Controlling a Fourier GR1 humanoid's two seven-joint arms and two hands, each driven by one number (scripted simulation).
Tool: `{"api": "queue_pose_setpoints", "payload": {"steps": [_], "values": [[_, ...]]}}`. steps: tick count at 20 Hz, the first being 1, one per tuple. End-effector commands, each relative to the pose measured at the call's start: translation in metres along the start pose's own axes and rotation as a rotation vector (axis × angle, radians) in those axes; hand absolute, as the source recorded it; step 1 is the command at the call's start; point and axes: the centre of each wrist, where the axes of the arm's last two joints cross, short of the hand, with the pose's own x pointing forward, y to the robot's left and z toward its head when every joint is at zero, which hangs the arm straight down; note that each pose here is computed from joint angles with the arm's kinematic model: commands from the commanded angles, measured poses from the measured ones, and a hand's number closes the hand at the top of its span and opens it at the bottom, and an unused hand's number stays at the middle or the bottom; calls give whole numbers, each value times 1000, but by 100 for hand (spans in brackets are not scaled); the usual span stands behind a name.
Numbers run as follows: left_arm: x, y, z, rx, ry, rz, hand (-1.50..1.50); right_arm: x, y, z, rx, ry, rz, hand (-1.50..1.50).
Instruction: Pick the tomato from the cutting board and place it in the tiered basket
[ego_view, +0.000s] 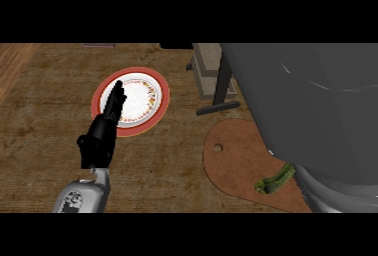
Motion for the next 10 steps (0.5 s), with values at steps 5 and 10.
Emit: {"api": "queue_pose_setpoints", "payload": {"steps": [5,10], "values": [[-1,6,-1,15,-8,-9,0,-20,8,-44,-54,111,25,150],[-2,-2,11,-3,-5,12,0,-32,33,-73,-65,123,99,150]]}}
